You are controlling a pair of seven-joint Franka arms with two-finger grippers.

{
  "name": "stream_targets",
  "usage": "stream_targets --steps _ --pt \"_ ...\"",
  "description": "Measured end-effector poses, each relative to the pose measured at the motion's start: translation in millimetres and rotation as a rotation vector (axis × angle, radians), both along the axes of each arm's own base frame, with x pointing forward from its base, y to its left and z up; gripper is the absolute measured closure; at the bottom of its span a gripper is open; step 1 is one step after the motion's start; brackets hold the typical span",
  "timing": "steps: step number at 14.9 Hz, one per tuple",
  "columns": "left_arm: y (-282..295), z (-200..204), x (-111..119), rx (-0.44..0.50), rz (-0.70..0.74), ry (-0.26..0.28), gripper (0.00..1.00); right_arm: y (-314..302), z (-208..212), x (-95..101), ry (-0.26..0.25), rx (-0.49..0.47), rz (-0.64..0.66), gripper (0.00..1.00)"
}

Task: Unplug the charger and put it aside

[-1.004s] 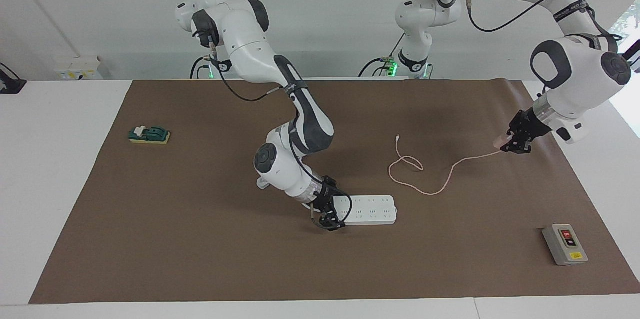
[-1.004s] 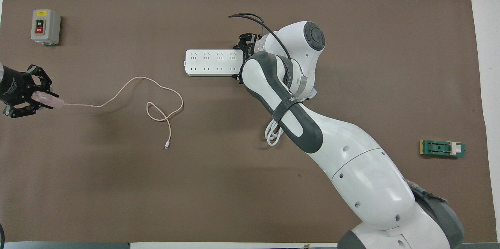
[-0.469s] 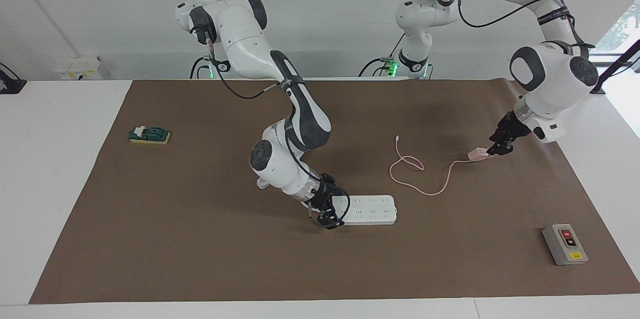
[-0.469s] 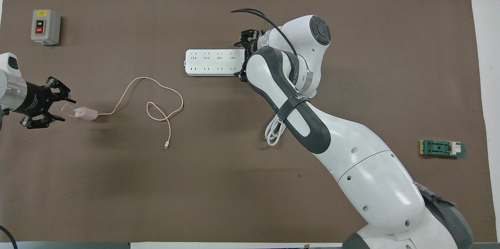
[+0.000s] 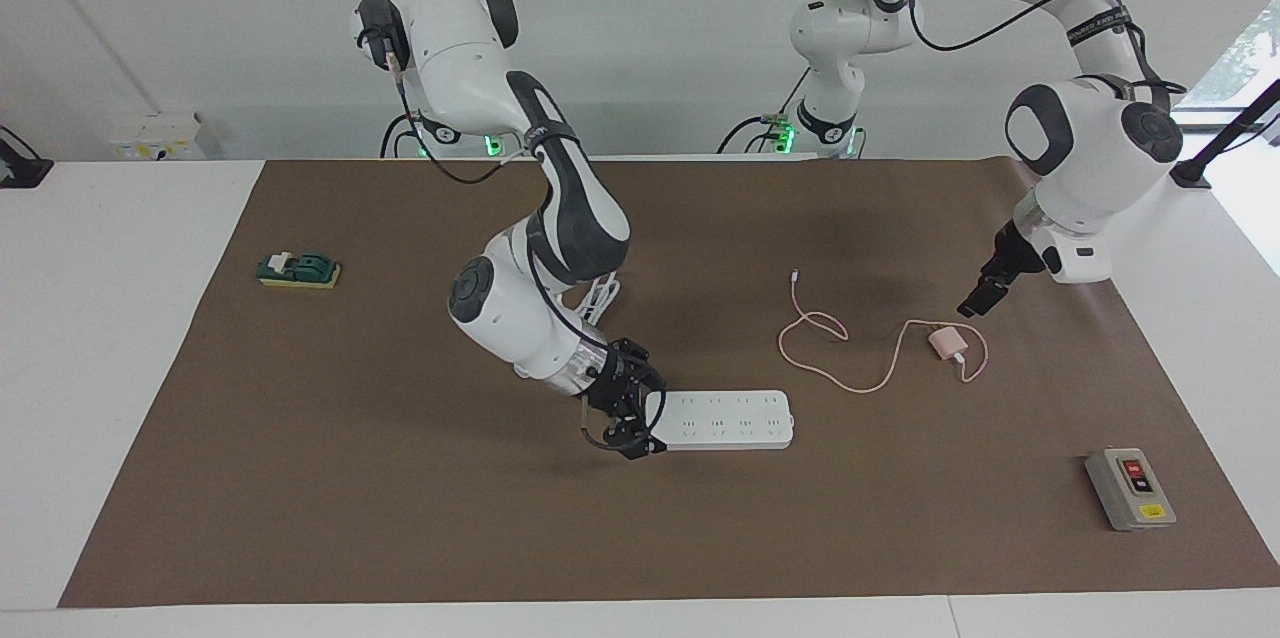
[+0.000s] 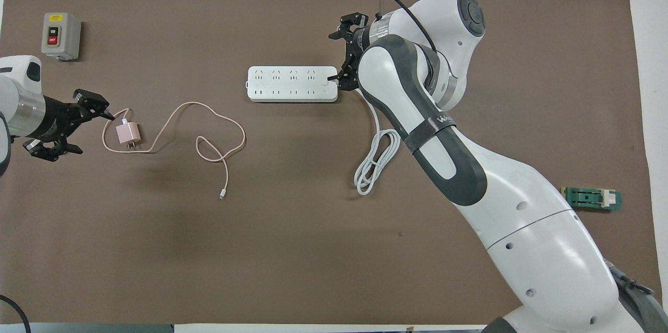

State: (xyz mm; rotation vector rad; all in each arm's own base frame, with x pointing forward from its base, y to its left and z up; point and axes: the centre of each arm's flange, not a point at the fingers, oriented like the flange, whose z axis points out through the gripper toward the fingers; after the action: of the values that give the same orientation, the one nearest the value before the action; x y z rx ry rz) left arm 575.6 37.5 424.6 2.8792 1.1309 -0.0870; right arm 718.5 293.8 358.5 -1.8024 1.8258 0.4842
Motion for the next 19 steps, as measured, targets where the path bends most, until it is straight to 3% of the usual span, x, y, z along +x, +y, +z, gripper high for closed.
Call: stream_targets --steps 4,10,16,19 --pt "3 29 10 0.023 -0.045 -0.035 0.0 -24 42 -4.9 -0.004 -0.087 0.072 0.0" --pt "7 66 6 0.027 -0.294 0.018 0.0 -71 109 -20.4 -0.007 -0.131 0.21 0.0" --pt "-9 89 -10 -0.015 -0.53 0.099 0.0 -119 185 -61.3 -0.115 -0.29 0.498 0.0" --pt "-23 120 -12 -0.022 -0.606 0.104 0.0 -159 211 -78.1 -0.172 -0.347 0.677 0.0"
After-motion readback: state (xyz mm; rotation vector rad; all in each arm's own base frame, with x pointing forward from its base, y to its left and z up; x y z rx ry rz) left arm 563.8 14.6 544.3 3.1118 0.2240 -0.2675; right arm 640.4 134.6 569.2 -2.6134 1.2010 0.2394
